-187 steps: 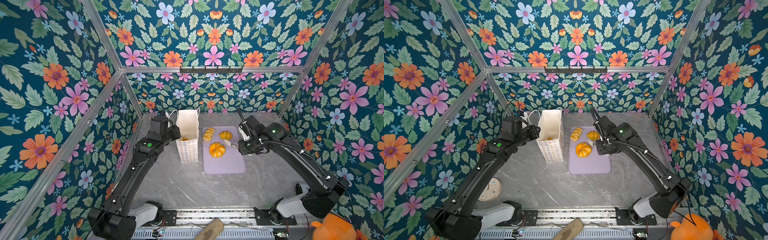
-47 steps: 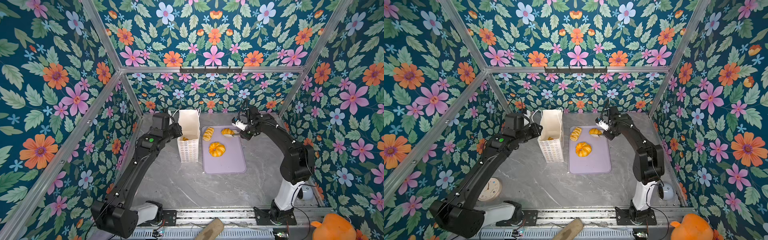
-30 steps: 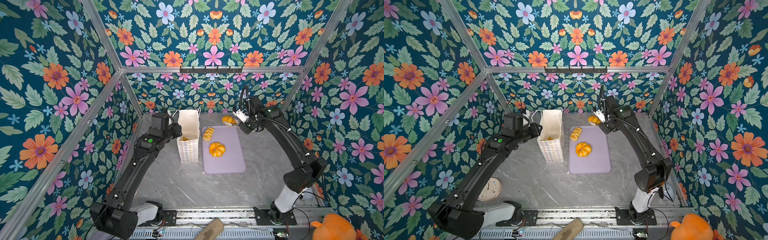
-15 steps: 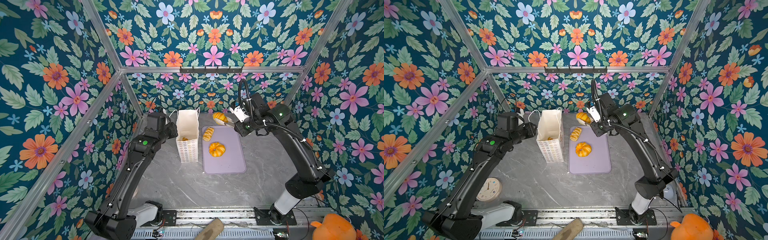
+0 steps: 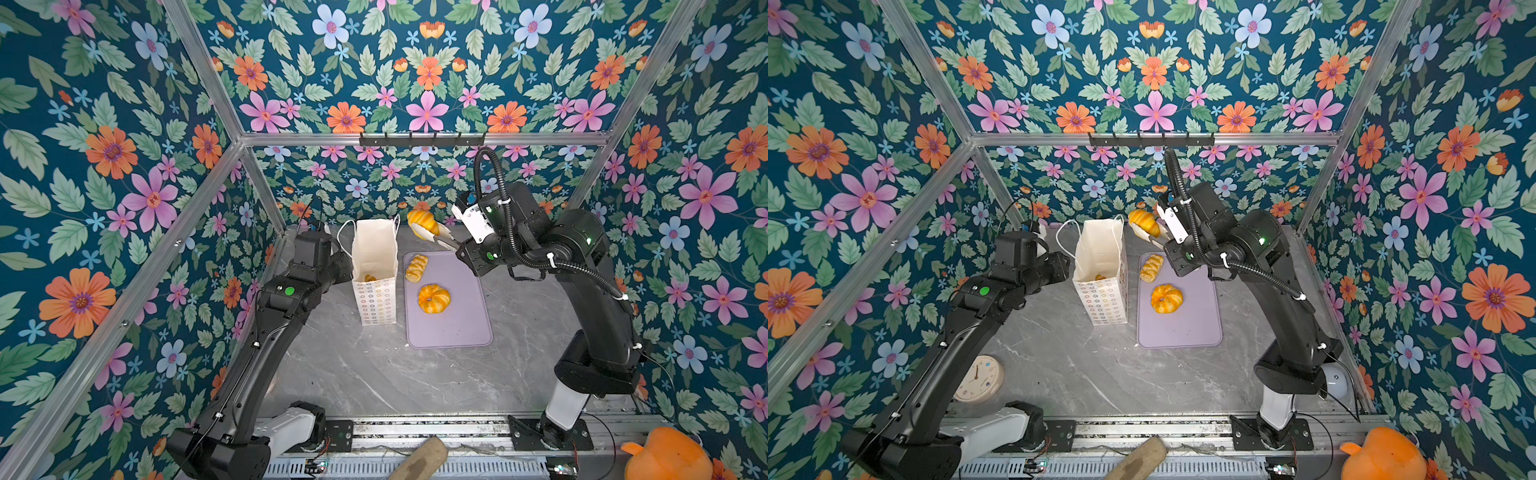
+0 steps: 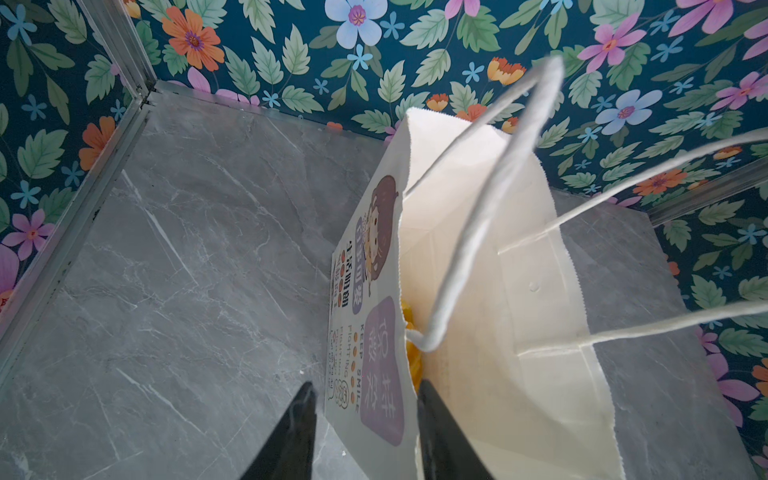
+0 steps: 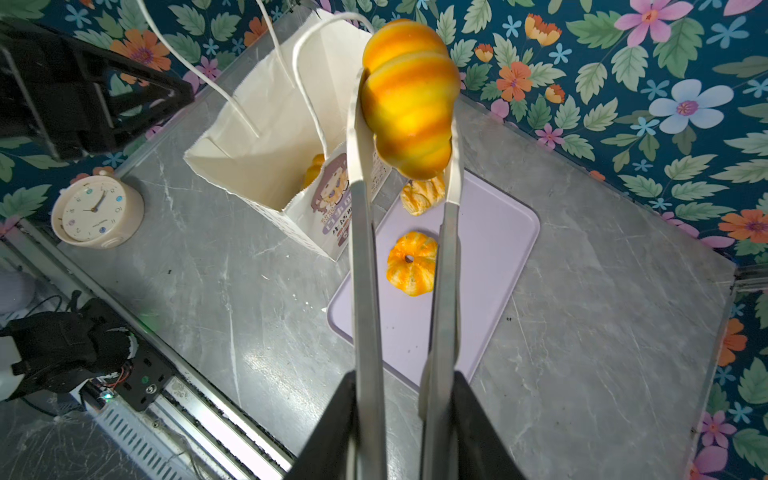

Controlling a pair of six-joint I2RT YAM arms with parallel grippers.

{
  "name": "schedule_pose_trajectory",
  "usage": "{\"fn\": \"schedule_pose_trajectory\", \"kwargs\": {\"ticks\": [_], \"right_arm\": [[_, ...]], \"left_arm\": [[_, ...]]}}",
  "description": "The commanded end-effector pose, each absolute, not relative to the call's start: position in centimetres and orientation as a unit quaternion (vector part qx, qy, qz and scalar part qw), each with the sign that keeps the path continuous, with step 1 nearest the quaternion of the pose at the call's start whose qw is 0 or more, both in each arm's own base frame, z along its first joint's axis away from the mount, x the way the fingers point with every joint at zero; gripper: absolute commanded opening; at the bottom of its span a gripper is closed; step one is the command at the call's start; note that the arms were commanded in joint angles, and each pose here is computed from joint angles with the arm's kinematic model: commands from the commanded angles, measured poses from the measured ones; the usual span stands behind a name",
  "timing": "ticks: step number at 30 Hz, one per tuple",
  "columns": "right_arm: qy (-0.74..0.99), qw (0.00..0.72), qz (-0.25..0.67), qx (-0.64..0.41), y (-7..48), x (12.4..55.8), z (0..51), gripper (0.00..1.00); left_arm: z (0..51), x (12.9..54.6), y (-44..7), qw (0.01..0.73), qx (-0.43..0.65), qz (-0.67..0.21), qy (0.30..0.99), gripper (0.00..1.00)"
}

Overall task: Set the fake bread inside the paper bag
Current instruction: 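Lift the striped bun with the tongs and carry it over the bag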

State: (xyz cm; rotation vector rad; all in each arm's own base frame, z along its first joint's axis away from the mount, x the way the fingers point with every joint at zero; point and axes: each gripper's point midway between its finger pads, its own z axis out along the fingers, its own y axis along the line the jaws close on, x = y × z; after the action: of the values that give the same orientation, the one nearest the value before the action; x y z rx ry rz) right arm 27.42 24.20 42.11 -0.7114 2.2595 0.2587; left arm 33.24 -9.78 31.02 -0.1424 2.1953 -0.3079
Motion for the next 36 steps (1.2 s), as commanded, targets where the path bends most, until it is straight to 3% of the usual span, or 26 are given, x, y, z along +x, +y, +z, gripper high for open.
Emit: {"fn": "schedule_pose_trajectory", "kwargs": {"ticks": [1,17,36], "right_arm": [[0.878,0.385,0.111,-0.263,24.5,26.5,43.1,0.34],[0.829,0.402,0.289,-0.260,32.2,24.1,46.5,0.34],[0.876,0.375,0.236,-0.191,36.4,28.2,40.6,0.34]], "left_arm": [[31.1,33.5,-9.9,0.450,-0.052,-0.125,0.883,0.42],[31.0,33.7,-10.0,0.450,-0.054,-0.126,0.882,0.42],[30.7,34.1,-10.2,0.448,-0.052,-0.127,0.883,0.42]]}}
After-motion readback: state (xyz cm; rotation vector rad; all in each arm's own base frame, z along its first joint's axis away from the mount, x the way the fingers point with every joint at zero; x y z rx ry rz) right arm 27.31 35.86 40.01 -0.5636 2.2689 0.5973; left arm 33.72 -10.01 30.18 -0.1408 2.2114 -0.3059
